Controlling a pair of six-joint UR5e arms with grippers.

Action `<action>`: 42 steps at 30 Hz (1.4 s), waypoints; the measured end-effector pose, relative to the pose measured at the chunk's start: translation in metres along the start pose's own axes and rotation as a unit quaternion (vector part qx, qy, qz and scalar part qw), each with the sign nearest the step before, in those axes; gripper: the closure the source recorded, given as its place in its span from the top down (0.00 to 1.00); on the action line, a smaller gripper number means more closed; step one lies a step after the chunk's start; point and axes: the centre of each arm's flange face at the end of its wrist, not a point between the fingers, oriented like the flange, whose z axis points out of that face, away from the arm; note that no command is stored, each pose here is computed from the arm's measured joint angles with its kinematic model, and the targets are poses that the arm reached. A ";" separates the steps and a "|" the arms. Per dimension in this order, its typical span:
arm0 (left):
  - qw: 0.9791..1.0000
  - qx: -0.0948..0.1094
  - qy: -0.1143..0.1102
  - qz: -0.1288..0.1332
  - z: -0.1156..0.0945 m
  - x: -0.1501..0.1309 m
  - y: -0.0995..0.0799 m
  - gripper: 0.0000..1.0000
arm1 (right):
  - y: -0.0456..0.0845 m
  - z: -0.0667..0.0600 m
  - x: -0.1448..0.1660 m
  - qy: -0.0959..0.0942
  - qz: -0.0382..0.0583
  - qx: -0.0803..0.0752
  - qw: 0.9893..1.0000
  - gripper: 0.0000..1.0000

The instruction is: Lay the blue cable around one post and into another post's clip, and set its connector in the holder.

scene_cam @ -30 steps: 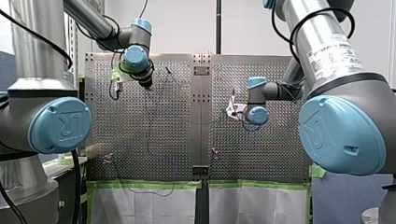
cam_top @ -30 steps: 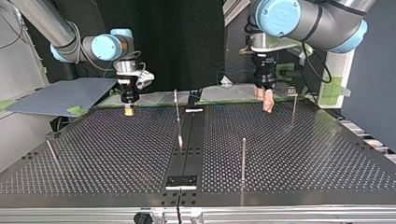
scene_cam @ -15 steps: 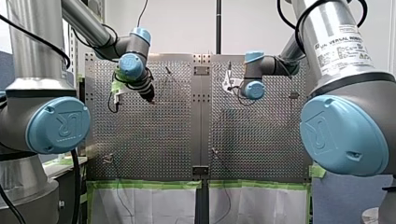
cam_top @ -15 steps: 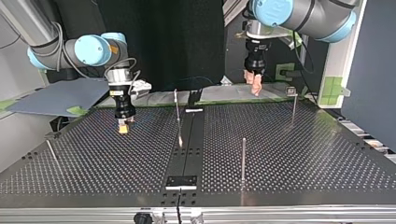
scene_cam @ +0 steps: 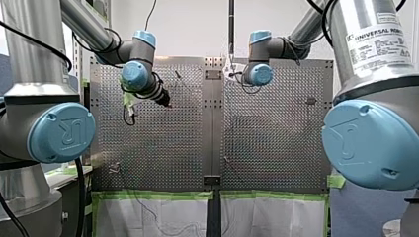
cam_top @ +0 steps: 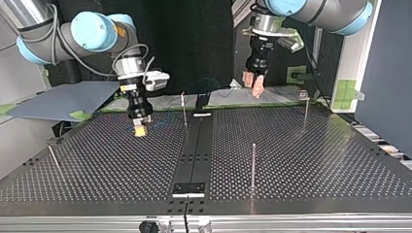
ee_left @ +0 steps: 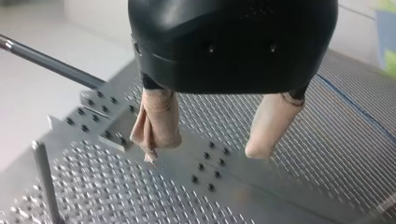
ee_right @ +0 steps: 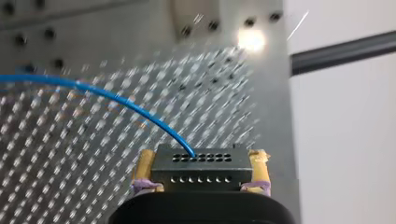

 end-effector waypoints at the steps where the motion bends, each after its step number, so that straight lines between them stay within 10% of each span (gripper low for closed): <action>1: 1.000 0.006 -0.002 -0.005 0.001 -0.001 -0.002 1.00 | -0.005 -0.002 0.005 0.003 -0.001 0.002 1.000 0.00; 15: 0.992 0.096 -0.015 -0.079 0.007 -0.005 -0.024 1.00 | -0.069 -0.047 0.060 0.021 0.002 0.005 1.000 0.00; 23: 0.986 0.127 0.005 -0.109 0.009 0.002 -0.030 1.00 | -0.061 -0.071 0.075 0.044 0.013 -0.026 0.999 0.00; 31: 0.976 0.163 0.036 -0.140 0.005 0.011 -0.042 1.00 | -0.043 -0.092 0.090 0.081 0.017 -0.067 0.994 0.00; 42: 0.960 0.198 0.070 -0.185 -0.002 0.017 -0.055 1.00 | -0.035 -0.097 0.064 0.088 -0.016 -0.083 0.993 0.00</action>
